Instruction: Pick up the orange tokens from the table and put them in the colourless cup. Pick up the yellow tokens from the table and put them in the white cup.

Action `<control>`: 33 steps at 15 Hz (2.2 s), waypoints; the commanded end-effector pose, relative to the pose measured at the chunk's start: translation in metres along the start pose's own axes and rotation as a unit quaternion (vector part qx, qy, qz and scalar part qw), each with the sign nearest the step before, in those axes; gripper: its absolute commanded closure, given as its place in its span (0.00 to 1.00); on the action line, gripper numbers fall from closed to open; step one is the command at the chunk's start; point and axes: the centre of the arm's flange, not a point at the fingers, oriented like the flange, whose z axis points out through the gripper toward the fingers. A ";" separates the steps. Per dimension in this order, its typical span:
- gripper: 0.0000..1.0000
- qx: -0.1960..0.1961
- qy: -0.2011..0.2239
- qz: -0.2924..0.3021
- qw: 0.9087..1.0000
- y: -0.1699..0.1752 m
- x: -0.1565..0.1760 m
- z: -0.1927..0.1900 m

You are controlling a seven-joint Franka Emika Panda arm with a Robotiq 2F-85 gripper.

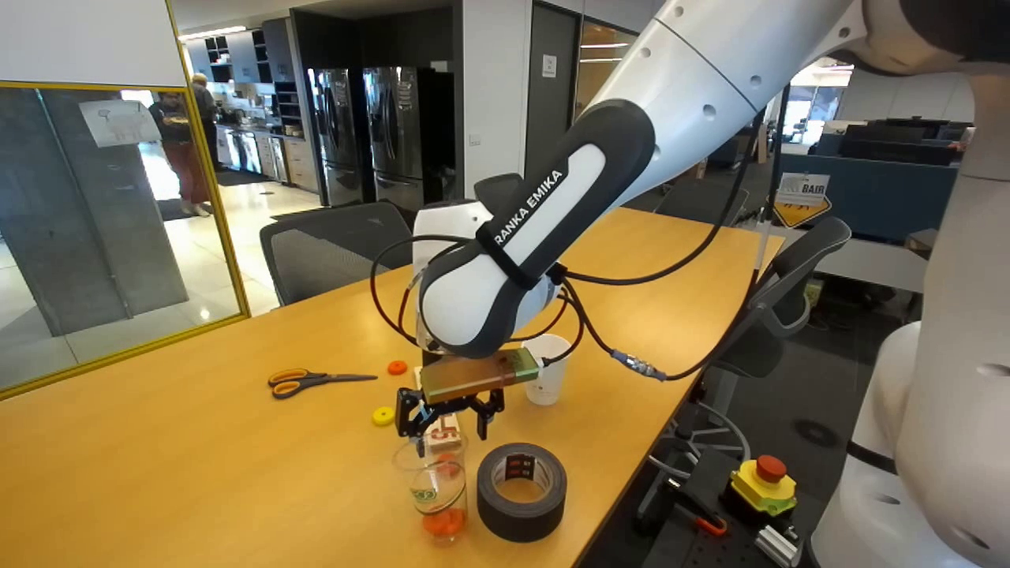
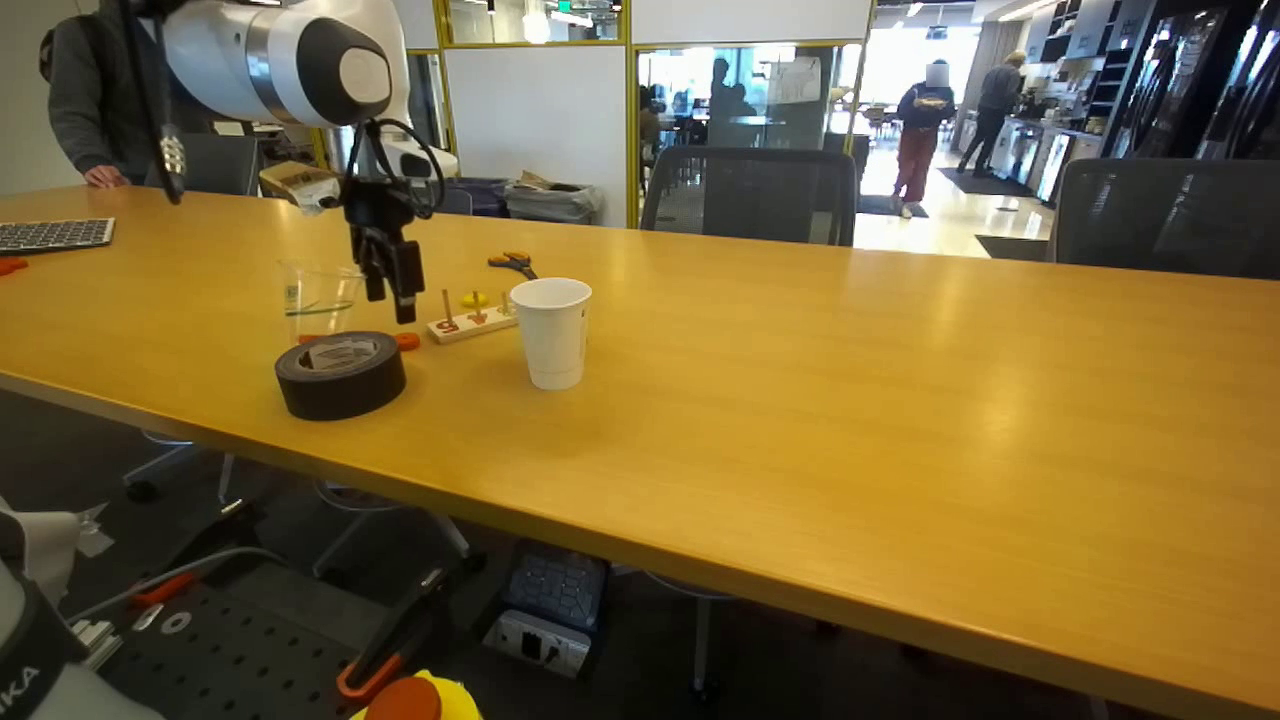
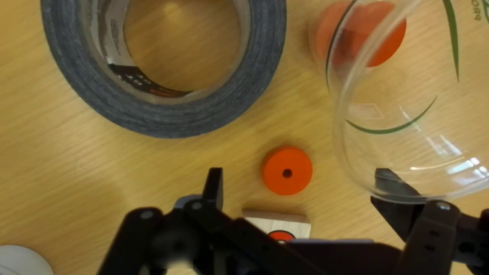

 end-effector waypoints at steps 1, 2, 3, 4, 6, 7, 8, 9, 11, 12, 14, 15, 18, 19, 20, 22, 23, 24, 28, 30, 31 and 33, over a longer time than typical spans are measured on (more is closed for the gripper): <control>0.00 0.016 0.008 -0.013 1.000 -0.003 -0.003 0.003; 0.00 0.018 0.010 -0.014 1.000 -0.003 -0.003 0.003; 0.00 0.019 0.012 -0.015 1.000 -0.003 -0.004 0.002; 0.00 0.019 0.012 -0.016 1.000 -0.003 -0.004 0.002; 0.00 0.021 0.014 -0.018 1.000 -0.003 -0.005 0.001; 0.00 0.022 0.016 -0.019 0.999 -0.003 -0.006 0.000; 0.00 0.024 0.015 -0.022 0.999 -0.003 -0.007 -0.002; 0.00 0.023 0.018 -0.024 0.999 -0.003 -0.008 -0.005; 0.00 0.022 0.022 -0.026 0.999 -0.002 -0.010 -0.010; 0.00 0.023 0.023 -0.028 0.999 -0.002 -0.011 -0.011; 0.00 0.022 0.019 -0.028 0.999 -0.001 -0.012 -0.011; 0.00 0.022 0.018 -0.029 0.999 -0.001 -0.013 -0.010; 0.00 0.020 0.009 -0.033 0.999 -0.001 -0.015 -0.004; 0.00 0.019 0.005 -0.035 0.999 -0.002 -0.016 -0.001; 0.00 0.020 0.000 -0.037 0.999 -0.002 -0.017 0.001; 0.00 0.021 -0.007 -0.040 0.999 -0.004 -0.019 0.006; 0.00 0.022 -0.009 -0.042 0.999 -0.005 -0.019 0.008; 0.00 0.022 -0.011 -0.045 0.999 -0.006 -0.019 0.010; 0.00 0.018 -0.018 -0.057 0.998 -0.014 -0.014 0.021; 0.00 0.016 -0.024 -0.060 0.998 -0.016 -0.011 0.027; 0.00 0.015 -0.026 -0.062 0.998 -0.017 -0.010 0.030; 0.00 0.014 -0.030 -0.064 0.997 -0.018 -0.006 0.035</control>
